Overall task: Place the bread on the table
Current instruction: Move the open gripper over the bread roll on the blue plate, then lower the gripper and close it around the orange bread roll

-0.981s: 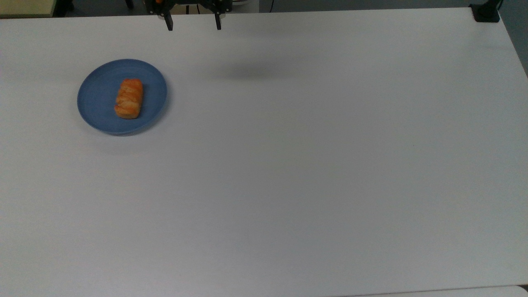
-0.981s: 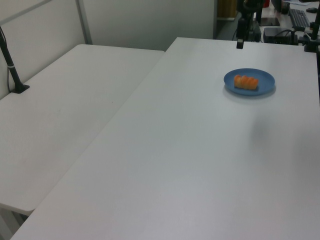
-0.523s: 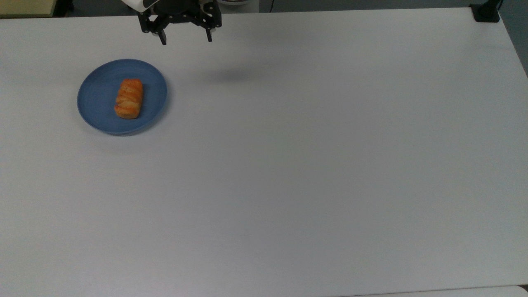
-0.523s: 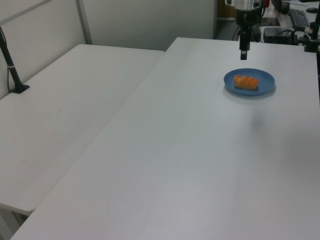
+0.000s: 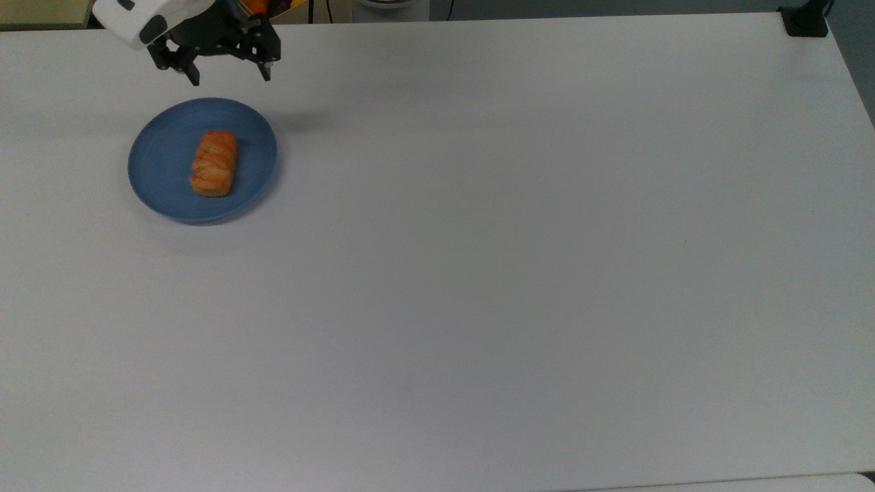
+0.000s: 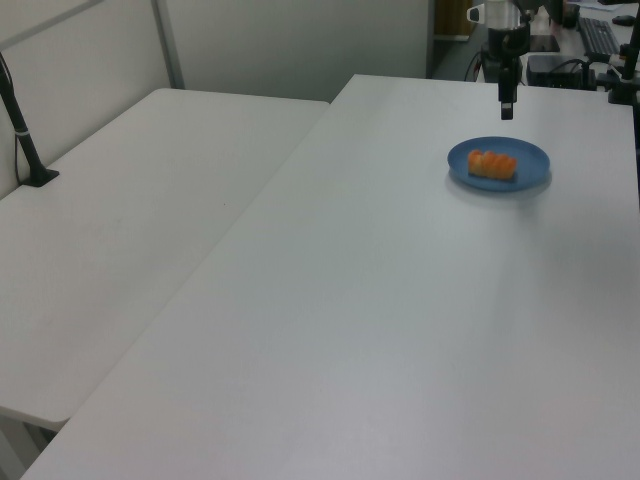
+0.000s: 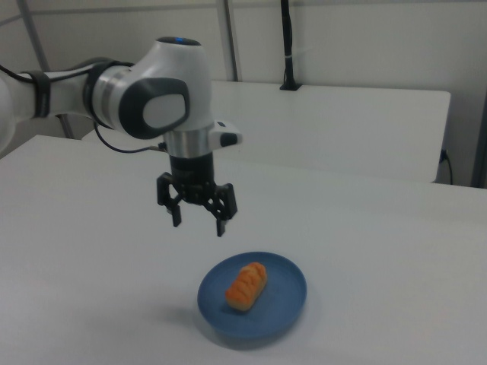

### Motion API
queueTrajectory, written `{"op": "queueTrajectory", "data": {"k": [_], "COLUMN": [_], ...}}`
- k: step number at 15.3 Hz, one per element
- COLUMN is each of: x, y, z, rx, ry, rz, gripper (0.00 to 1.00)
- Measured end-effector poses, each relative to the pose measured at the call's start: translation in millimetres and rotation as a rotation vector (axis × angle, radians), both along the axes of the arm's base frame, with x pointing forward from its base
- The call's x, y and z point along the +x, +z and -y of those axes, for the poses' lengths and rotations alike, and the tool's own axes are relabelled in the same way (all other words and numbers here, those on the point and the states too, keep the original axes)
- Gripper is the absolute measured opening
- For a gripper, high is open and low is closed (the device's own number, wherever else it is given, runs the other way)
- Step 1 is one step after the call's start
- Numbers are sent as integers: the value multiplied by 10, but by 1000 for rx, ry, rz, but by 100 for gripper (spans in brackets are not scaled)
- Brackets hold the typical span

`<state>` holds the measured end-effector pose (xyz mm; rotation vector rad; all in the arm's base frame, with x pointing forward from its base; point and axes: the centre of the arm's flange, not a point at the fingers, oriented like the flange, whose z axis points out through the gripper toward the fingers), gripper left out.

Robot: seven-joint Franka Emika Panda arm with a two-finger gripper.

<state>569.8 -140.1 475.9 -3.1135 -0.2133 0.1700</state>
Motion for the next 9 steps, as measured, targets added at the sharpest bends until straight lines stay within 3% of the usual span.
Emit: {"op": "queueTrajectory", "data": {"k": [5,9], "x": [40,56], "y": [-403,-771], "z": [341,465], "rx": [-39,-54], "ry": [-51,-68], "rz": [84,90], "gripper": [100,100]}}
